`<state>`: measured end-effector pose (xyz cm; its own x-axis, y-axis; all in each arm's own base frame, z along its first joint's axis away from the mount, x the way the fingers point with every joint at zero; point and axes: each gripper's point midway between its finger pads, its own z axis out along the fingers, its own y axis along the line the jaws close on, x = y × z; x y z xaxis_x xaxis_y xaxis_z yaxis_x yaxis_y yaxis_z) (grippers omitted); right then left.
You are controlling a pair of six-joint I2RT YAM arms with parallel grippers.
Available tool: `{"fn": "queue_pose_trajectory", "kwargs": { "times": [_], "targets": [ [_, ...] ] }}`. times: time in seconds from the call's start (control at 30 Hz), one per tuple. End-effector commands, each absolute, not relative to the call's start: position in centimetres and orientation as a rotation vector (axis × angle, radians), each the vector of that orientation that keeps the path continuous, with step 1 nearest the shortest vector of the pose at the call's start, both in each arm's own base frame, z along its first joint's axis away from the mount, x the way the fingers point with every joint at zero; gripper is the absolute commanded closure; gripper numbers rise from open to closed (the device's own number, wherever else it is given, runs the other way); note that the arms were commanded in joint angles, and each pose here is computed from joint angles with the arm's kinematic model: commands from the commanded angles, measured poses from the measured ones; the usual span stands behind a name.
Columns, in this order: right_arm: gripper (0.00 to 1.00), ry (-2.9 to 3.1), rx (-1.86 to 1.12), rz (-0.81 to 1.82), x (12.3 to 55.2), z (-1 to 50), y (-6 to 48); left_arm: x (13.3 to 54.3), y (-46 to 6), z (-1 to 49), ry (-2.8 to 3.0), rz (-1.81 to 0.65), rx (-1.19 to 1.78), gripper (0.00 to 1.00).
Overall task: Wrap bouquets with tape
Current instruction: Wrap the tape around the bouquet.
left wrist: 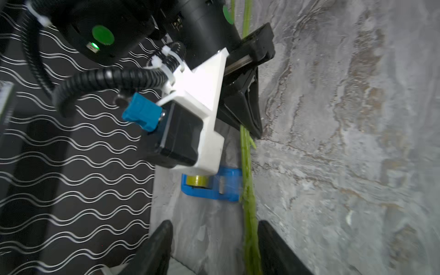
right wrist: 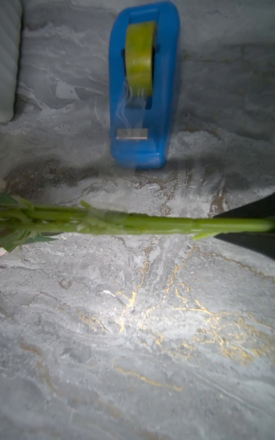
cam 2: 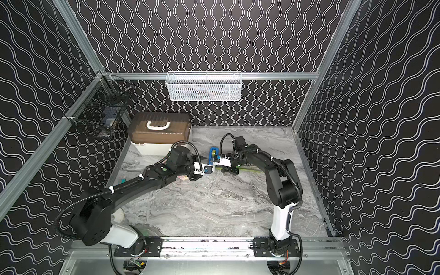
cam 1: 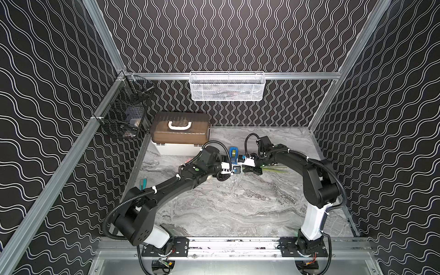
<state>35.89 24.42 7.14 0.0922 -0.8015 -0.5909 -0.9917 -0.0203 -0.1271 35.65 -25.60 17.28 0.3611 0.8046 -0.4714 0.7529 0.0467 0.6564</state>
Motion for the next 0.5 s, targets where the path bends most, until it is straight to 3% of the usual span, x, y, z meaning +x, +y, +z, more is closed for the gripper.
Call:
{"fn": "queue_pose_trajectory", "kwargs": {
  "times": [0.0,0.47],
  "targets": [
    [1.00,1.584,-1.837,0.397,37.4,8.5,26.0,32.9,-24.5,15.0,1.530,-0.125,1.812,0.42],
    [1.00,1.321,-1.762,0.086,38.2,7.7,25.8,34.0,-25.0,12.1,1.811,-0.341,1.970,0.43]
  ]
}}
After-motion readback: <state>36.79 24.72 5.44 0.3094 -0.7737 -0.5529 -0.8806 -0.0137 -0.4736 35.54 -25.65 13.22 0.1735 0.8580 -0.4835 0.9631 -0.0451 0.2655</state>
